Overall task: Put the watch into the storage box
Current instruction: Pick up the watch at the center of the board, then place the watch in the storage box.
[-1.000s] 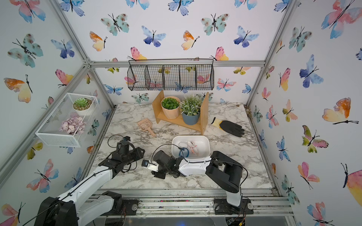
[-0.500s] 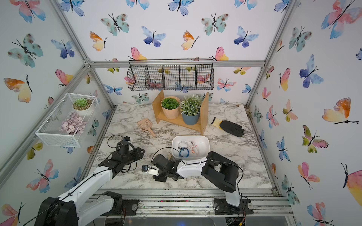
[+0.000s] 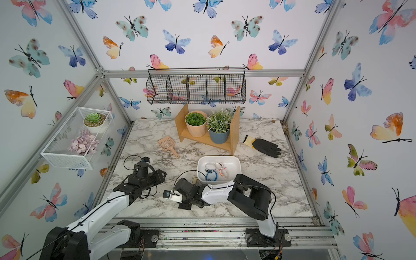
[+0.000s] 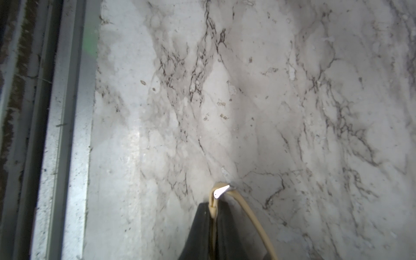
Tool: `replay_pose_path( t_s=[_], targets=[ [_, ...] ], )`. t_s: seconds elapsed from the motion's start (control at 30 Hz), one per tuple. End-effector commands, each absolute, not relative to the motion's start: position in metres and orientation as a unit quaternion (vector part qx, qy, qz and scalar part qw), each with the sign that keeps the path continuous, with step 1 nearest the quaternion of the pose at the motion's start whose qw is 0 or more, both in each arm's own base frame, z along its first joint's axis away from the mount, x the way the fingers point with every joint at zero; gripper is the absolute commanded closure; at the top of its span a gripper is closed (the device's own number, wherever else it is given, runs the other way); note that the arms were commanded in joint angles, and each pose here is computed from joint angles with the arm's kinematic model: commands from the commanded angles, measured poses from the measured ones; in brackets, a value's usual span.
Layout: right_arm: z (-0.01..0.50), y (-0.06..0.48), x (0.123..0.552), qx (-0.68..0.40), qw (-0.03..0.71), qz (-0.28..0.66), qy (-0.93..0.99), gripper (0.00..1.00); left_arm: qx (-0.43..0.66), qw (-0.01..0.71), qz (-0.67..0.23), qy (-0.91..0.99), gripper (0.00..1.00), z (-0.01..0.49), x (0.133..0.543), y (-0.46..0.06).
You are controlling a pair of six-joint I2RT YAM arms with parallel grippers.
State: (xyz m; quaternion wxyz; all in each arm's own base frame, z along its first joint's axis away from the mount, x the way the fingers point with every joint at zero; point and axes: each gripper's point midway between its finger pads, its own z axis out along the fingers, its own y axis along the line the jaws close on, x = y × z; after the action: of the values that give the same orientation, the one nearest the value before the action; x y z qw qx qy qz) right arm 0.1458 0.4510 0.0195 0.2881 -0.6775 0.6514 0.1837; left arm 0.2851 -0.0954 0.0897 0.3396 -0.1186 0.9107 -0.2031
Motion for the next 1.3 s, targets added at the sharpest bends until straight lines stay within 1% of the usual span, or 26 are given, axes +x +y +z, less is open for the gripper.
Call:
replay_pose_path(
  t_s=[0.0,0.1,0.27,0.43,0.6,0.7,0.8,0.87,1.07,1.17,1.27],
  targets=[
    [0.017,0.448,0.141,-0.678,0.281,0.183,0.654,0.97,-0.103,0.346,-0.215,0.908,0.52,0.097,0.285,-0.099],
    [0.030,0.451,0.139,-0.674,0.294,0.198,0.648,0.98,-0.085,0.354,-0.234,0.901,0.52,0.105,0.285,-0.106],
    [0.071,0.457,0.138,-0.659,0.337,0.231,0.632,0.98,-0.048,0.376,-0.276,0.883,0.52,0.128,0.285,-0.121],
    [0.116,0.452,0.150,-0.633,0.397,0.225,0.625,0.98,-0.003,0.375,-0.326,0.868,0.52,0.149,0.281,-0.141],
    [0.141,0.437,0.170,-0.607,0.422,0.214,0.639,0.98,0.030,0.368,-0.367,0.854,0.51,0.163,0.278,-0.161],
    [0.146,0.422,0.191,-0.582,0.425,0.204,0.662,0.98,0.060,0.359,-0.391,0.845,0.49,0.172,0.272,-0.179],
    [0.150,0.402,0.214,-0.551,0.427,0.200,0.689,0.98,0.080,0.352,-0.399,0.843,0.45,0.176,0.269,-0.195],
    [0.151,0.389,0.227,-0.535,0.431,0.193,0.701,0.98,0.088,0.348,-0.403,0.842,0.45,0.177,0.269,-0.203],
    [0.138,0.352,0.262,-0.496,0.419,0.158,0.744,0.98,0.102,0.343,-0.416,0.836,0.42,0.179,0.270,-0.223],
    [0.133,0.330,0.286,-0.450,0.415,0.143,0.778,0.98,0.116,0.333,-0.424,0.834,0.39,0.179,0.268,-0.238],
    [0.130,0.305,0.310,-0.393,0.410,0.138,0.812,0.98,0.122,0.334,-0.414,0.838,0.36,0.175,0.272,-0.252]
  ],
)
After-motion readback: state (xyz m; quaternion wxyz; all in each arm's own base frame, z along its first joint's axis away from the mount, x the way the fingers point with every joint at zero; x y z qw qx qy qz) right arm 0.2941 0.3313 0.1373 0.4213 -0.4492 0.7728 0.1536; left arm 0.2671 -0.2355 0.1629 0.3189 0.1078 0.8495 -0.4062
